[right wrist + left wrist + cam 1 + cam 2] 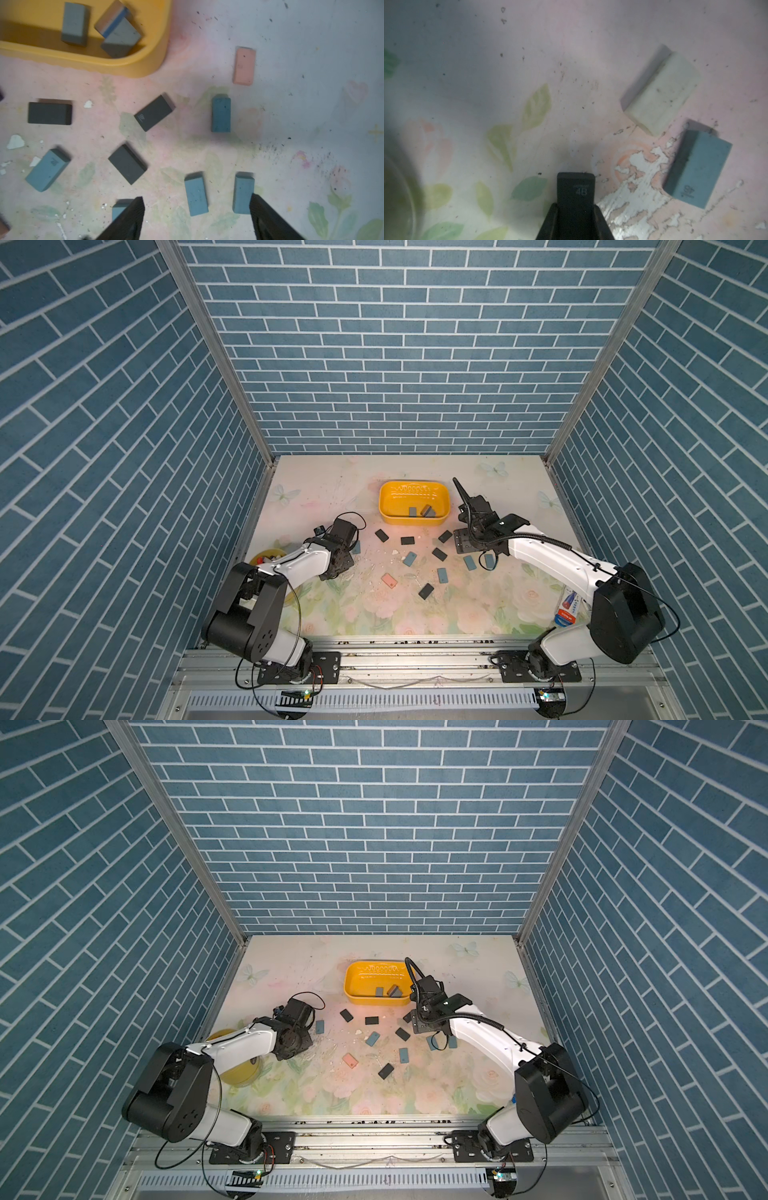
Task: Put the eraser in the storage box
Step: Pick up the eraser from the center of the board.
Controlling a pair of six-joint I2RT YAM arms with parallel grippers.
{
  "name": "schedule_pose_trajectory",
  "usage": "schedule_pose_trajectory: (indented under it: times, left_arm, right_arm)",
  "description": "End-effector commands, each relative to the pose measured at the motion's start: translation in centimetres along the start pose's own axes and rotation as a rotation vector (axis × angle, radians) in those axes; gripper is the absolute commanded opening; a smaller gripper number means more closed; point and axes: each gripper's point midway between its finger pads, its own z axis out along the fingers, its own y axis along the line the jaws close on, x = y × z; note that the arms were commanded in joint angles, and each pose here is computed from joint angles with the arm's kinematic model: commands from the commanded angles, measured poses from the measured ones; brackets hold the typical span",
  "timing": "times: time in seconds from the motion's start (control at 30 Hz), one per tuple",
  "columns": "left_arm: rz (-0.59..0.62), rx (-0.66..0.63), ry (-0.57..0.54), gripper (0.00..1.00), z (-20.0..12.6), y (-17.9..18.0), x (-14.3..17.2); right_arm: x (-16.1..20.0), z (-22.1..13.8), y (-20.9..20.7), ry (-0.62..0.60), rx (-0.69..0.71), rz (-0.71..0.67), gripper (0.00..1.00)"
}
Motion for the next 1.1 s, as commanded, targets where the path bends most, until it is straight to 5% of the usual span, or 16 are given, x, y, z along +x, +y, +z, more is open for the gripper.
schedule_pose_trajectory:
  times: [0.0,0.4,1.07]
  left_arm:
    - [0.023,-0.034,0.054,0.17,0.3,1.4,1.6]
    - [0.054,-0.022,0.042,0.11,-0.9,1.0,1.3]
    - [0.235,0.078,-0.132,0.1,-8.4,-7.8,-2.8]
  right_arm:
    - [0.3,-0.1,-1.9,-0.024,0.044,0.093,0.82]
    - [4.1,2.5,-5.3,0.093,0.115,0.212,0.8]
    - [6.2,5.5,-5.7,0.192,0.126,0.255,0.68]
